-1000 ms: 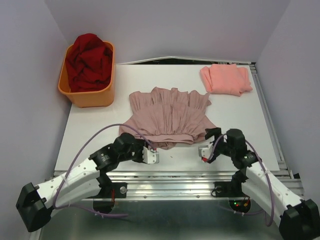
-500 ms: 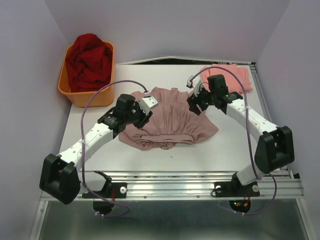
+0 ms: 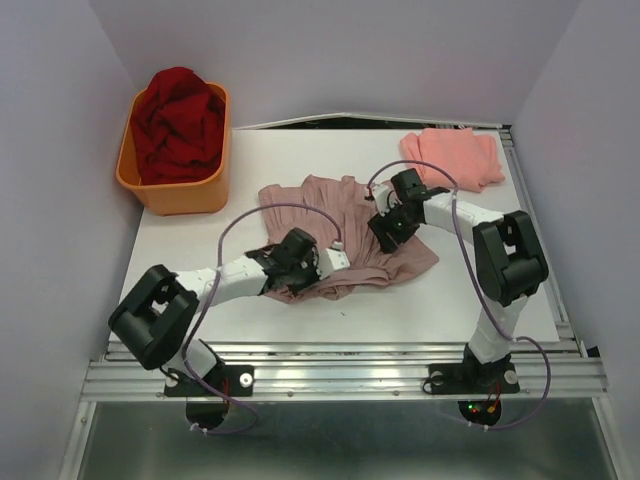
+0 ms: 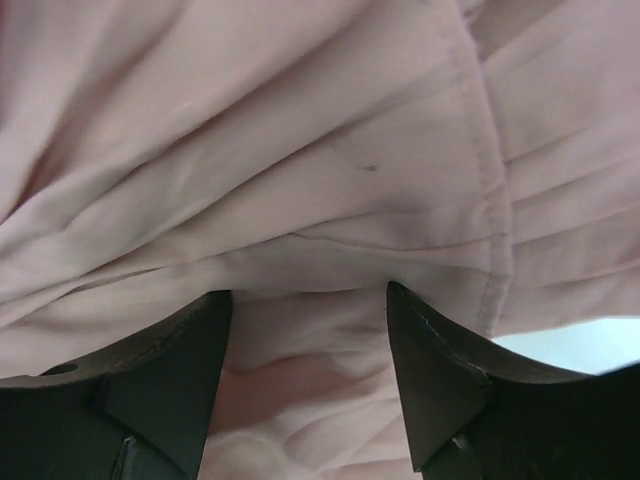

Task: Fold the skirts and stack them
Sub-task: Flatten the skirt out

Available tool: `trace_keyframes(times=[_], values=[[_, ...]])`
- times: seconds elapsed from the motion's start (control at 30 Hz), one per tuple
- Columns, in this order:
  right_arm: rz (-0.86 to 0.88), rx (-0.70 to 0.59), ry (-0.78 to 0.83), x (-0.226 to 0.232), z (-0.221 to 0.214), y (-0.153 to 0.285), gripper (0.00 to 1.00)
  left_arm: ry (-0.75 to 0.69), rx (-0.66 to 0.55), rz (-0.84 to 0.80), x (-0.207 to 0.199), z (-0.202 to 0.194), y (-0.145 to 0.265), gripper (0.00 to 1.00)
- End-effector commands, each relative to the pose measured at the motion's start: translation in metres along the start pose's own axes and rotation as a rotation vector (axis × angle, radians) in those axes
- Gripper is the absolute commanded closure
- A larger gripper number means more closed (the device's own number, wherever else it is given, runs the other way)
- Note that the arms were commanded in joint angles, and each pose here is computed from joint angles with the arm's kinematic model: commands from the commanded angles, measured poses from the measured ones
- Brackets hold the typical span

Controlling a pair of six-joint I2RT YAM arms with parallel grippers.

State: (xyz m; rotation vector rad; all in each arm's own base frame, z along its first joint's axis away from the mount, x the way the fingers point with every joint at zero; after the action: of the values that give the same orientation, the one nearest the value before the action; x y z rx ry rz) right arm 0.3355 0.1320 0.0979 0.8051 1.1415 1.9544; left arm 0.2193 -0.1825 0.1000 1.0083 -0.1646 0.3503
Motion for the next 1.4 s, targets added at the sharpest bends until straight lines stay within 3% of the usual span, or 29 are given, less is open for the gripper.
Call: trace_keyframes(times=[0.0, 0.07, 0.2, 0.27, 0.37, 0.5, 0.53, 0.6, 0.67, 0.73, 0.87, 1.03, 1.17, 1.37], values=[[-0.101, -0.02, 0.067, -0.013, 0.018, -0.007, 0.31, -0.187, -0.024, -0.087, -0.038, 0.025, -0.017, 0.73], [-0.111, -0.042, 0.077, -0.017, 0.03, -0.01, 0.3, -0.211, -0.026, -0.136, -0.052, 0.036, -0.029, 0.74], [-0.127, -0.115, 0.112, -0.02, 0.058, -0.003, 0.27, -0.265, -0.167, -0.234, -0.086, 0.11, -0.039, 0.74], [-0.132, -0.151, 0.122, -0.02, 0.069, 0.004, 0.26, -0.26, -0.215, -0.256, -0.093, 0.137, -0.041, 0.69], [-0.148, -0.261, 0.13, -0.024, 0.094, 0.035, 0.19, -0.2, -0.364, -0.19, -0.072, 0.196, -0.018, 0.61], [-0.175, -0.375, 0.191, -0.025, 0.109, 0.083, 0.13, -0.175, -0.466, -0.106, -0.044, 0.216, 0.038, 0.53], [-0.167, -0.369, 0.221, -0.022, 0.104, 0.092, 0.1, -0.164, -0.517, -0.09, -0.027, 0.213, 0.066, 0.45], [-0.156, -0.373, 0.271, -0.015, 0.096, 0.11, 0.06, -0.143, -0.49, -0.106, -0.013, 0.193, 0.088, 0.3], [-0.102, -0.329, 0.291, -0.002, 0.07, 0.129, 0.01, -0.133, -0.501, -0.05, 0.013, 0.166, 0.121, 0.28], [-0.041, -0.27, 0.32, 0.009, 0.045, 0.137, 0.0, -0.15, -0.42, -0.03, 0.012, 0.13, 0.126, 0.19], [0.007, -0.191, 0.461, 0.05, -0.008, 0.151, 0.0, -0.213, -0.316, 0.041, 0.013, 0.07, 0.135, 0.16], [0.113, -0.036, 0.647, 0.119, -0.073, 0.131, 0.0, -0.219, -0.166, 0.02, 0.005, 0.009, 0.102, 0.16], [0.166, 0.029, 0.706, 0.129, -0.093, 0.116, 0.0, -0.225, -0.17, 0.012, 0.01, -0.007, 0.089, 0.18], [0.22, 0.063, 0.794, 0.149, -0.111, 0.099, 0.01, -0.459, -0.187, 0.08, 0.002, -0.037, 0.069, 0.22]])
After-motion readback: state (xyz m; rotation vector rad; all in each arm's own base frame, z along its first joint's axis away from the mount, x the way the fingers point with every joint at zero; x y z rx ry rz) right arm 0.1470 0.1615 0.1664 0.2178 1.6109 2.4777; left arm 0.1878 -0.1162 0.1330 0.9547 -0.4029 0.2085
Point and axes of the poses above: each gripper's point midway between its finger pads, its own y axis back along the fingers, its own x axis along the line the jaws close on, z = x × y, the point moved 8 cm from there along y, back along the fingers, and after that the axes turned 13 degrees about -y, right-handed, at the moved point
